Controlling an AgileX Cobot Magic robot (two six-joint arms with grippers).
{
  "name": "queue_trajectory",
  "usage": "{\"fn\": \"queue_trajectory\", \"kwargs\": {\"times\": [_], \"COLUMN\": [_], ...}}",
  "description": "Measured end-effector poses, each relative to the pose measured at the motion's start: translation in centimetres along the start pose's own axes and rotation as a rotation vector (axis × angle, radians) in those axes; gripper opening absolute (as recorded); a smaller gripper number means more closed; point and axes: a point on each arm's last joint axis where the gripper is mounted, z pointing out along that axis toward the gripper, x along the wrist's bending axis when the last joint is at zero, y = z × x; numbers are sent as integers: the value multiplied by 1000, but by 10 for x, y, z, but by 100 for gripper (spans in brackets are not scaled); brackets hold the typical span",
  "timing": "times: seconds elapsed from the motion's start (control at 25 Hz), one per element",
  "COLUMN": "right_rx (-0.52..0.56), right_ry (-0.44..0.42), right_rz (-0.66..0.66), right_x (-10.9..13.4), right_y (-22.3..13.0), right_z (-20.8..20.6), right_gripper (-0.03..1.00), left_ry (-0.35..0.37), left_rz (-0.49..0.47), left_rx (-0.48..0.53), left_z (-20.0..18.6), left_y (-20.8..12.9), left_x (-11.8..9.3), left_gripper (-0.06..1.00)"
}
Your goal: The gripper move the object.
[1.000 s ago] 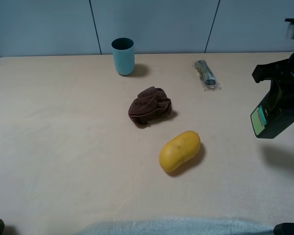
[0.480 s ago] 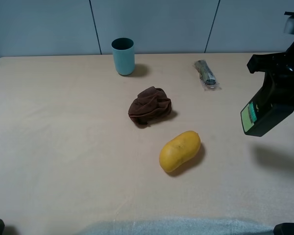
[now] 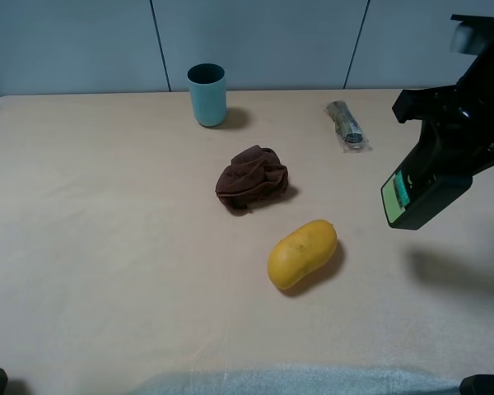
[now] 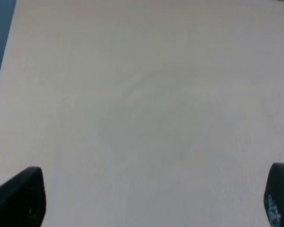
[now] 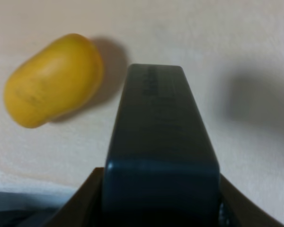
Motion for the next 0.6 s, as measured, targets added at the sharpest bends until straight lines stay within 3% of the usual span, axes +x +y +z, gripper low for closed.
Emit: {"fn": "queue_trajectory", "kwargs": {"times": [0.36,0.6], "right_rx": [-120,-109], "right_ry": [27,41], "right_rz": [-143,-236], "right_x": [57,98], "right_y": [-2,6], "right_z": [-31,-27], "right_gripper": [30,30], "left_ry": [0,0], "left_rz": [0,0], "left_rx": [0,0], "left_z": [0,0], "left_y": [0,0], "left_x": [0,0], "left_gripper": [93,93]}}
